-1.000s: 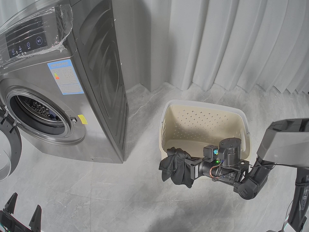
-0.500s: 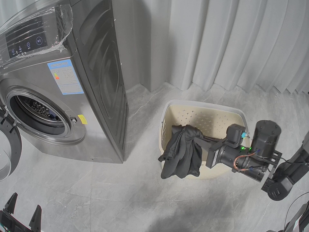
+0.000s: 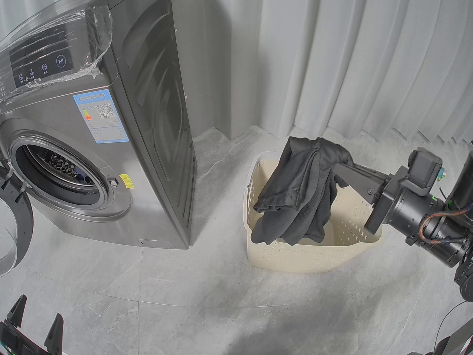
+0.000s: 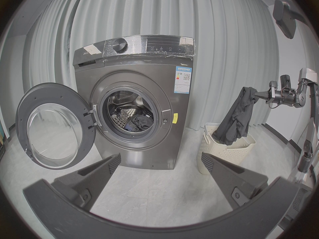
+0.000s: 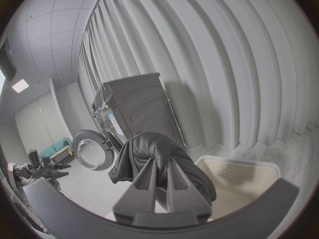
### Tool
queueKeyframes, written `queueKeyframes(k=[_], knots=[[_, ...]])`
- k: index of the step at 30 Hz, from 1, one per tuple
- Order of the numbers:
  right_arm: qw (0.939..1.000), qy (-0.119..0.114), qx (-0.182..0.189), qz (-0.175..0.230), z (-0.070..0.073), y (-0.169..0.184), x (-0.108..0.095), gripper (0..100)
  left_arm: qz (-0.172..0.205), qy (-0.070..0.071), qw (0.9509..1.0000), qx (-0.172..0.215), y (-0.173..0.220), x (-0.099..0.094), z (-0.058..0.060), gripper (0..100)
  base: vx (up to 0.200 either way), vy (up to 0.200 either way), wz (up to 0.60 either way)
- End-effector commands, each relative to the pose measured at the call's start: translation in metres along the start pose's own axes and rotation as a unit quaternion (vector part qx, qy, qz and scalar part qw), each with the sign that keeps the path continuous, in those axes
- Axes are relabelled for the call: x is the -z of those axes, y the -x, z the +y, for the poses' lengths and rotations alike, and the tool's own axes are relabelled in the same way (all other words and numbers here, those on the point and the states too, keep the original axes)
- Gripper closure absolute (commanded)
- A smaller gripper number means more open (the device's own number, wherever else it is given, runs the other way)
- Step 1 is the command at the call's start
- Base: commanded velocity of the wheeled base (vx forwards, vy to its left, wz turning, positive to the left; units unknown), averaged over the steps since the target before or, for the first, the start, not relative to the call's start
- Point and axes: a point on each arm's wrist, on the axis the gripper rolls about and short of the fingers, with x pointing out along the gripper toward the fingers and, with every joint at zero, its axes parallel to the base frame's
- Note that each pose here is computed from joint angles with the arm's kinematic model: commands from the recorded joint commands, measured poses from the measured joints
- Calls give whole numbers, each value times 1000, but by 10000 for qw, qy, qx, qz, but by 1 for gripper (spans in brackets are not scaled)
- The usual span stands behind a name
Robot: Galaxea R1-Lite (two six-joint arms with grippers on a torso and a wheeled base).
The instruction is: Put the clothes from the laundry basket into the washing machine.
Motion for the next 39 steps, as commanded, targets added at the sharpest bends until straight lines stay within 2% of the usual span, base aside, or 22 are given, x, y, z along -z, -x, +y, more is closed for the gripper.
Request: queueKeyframes(k=[1, 9, 39], knots=[[9996, 11, -55, -278, 3, 11, -14, 100, 21, 1, 10000, -1, 0, 5, 0, 0, -200, 0, 0], [9994, 4, -77, -329, 3, 10, -15, 100, 29, 1, 10000, -1, 0, 5, 0, 0, -50, 0, 0], [9995, -34, -238, -217, 10, 6, -8, 100, 37, 17, 10000, 6, 0, 5, 0, 0, 0, 200, 0]])
